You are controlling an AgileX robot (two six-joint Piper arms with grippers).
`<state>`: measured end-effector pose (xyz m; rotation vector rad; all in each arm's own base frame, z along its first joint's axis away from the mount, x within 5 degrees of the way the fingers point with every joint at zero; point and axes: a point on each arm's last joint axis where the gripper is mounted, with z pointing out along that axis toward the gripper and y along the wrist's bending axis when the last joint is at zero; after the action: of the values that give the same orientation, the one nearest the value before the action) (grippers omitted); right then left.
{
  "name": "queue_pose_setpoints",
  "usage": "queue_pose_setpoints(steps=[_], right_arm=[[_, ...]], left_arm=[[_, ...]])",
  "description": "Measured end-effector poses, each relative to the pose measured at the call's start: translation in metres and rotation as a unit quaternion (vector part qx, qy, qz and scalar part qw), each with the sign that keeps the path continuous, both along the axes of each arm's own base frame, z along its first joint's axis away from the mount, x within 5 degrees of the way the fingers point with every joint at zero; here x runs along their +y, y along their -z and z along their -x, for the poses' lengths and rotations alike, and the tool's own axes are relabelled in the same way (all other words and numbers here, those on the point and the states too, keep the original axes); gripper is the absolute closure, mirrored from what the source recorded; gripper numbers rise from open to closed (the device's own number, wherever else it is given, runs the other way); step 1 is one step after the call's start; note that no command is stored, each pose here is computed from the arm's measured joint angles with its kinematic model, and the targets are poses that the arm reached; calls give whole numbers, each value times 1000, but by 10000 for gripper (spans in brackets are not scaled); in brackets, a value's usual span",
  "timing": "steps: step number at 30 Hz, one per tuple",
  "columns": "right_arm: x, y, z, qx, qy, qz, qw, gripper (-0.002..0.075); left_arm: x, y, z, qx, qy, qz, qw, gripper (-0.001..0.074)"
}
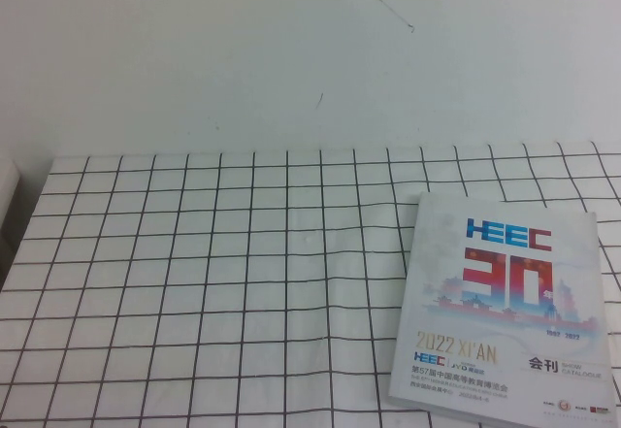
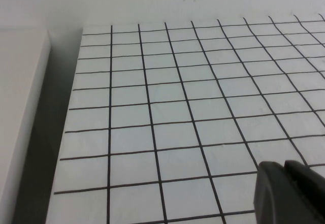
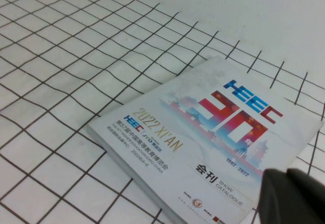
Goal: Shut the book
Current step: 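Close the open booklet and leave it lying on the table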
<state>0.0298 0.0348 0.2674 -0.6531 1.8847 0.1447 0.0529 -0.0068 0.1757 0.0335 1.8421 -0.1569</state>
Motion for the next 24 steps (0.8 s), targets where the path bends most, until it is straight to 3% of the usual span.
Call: queue_pose_setpoints(steps=[5,24], right_arm=[[0,0,0,0,0,0,1000,729],[0,0,0,0,0,-1,1000,729]], left_arm=[[0,0,0,-5,9,-37,999,738],[0,0,0,-5,12,-46,999,738]])
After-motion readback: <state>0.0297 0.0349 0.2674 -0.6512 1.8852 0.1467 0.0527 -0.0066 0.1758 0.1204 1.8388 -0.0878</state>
